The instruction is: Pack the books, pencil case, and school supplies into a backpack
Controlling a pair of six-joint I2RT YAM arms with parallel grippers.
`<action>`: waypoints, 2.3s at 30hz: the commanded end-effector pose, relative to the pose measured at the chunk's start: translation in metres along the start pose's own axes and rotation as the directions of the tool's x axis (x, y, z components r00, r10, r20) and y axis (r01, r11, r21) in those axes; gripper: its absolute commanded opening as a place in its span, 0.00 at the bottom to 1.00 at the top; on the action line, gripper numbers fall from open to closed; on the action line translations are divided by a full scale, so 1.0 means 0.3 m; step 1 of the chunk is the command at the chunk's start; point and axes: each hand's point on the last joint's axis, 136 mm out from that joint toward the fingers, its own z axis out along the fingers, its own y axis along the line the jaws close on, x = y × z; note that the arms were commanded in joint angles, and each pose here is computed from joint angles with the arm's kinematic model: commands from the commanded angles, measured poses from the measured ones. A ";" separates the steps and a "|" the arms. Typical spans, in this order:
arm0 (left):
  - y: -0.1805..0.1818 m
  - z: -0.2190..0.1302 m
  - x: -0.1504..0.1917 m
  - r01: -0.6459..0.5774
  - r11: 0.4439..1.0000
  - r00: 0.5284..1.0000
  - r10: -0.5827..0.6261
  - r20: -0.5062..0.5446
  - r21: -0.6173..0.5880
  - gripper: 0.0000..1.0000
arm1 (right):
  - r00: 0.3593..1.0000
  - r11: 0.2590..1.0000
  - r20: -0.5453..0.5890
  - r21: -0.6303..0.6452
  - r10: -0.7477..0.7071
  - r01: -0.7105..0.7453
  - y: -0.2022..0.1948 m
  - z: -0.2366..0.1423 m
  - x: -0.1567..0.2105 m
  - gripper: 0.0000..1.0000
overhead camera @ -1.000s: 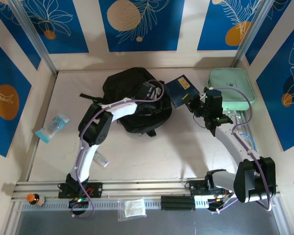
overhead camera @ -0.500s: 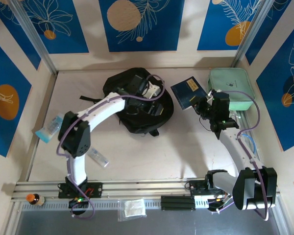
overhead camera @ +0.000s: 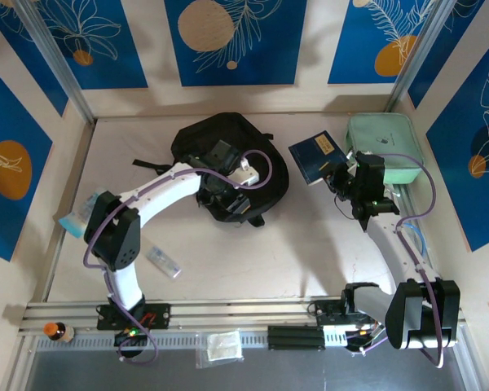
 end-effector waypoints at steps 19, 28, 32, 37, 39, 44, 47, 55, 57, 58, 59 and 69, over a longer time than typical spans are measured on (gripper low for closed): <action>-0.042 0.050 0.009 -0.094 0.991 0.993 0.101 -0.066 0.094 0.47 | 1.000 1.000 0.023 -0.014 -0.016 0.016 0.008 -0.022 -0.012 0.04; -0.044 0.062 0.016 -0.107 0.988 0.989 0.117 -0.087 0.111 0.43 | 1.000 1.000 0.020 -0.010 -0.008 0.008 0.001 -0.022 -0.008 0.04; -0.040 0.070 0.020 -0.115 0.988 0.987 0.125 -0.096 0.105 0.35 | 1.000 1.000 0.019 -0.009 -0.006 0.007 -0.001 -0.022 -0.008 0.04; -0.031 0.046 0.003 -0.128 0.989 0.988 0.134 -0.079 0.079 0.17 | 1.000 1.000 0.021 -0.008 -0.006 0.006 -0.001 -0.027 -0.011 0.04; -0.030 0.021 -0.016 -0.128 0.989 0.990 0.132 -0.056 0.068 0.13 | 1.000 1.000 0.022 -0.005 -0.008 0.008 -0.005 -0.030 -0.010 0.04; -0.010 -0.065 -0.074 -0.091 0.995 0.995 0.090 0.032 0.033 0.03 | 1.000 1.000 0.024 -0.002 -0.014 0.014 -0.005 -0.046 -0.011 0.04; 0.030 -0.127 -0.118 -0.037 0.999 0.992 0.037 0.117 0.000 0.00 | 1.000 1.000 0.017 -0.002 -0.019 0.019 -0.004 -0.063 -0.004 0.04; 0.200 -0.314 -0.216 0.203 0.975 0.894 -0.145 0.424 -0.093 0.00 | 0.999 0.999 -0.015 0.002 -0.032 0.032 -0.002 -0.128 0.041 0.04; 0.219 -0.356 -0.237 0.234 0.967 0.859 -0.157 0.487 -0.101 0.00 | 0.999 1.000 -0.046 -0.003 -0.022 0.022 -0.002 -0.137 0.067 0.04; 0.222 -0.376 -0.248 0.242 0.965 0.844 -0.158 0.513 -0.101 0.00 | 0.998 1.000 -0.067 -0.003 -0.017 0.017 -0.003 -0.140 0.086 0.05; 0.225 -0.390 -0.257 0.250 0.963 0.832 -0.158 0.532 -0.104 0.00 | 0.996 1.000 -0.085 0.001 -0.012 0.012 -0.005 -0.144 0.102 0.04; 0.199 -0.479 -0.331 0.242 0.969 0.745 -0.151 0.649 -0.052 0.00 | 0.951 0.998 -0.308 -0.040 0.032 -0.047 0.065 -0.116 0.304 0.05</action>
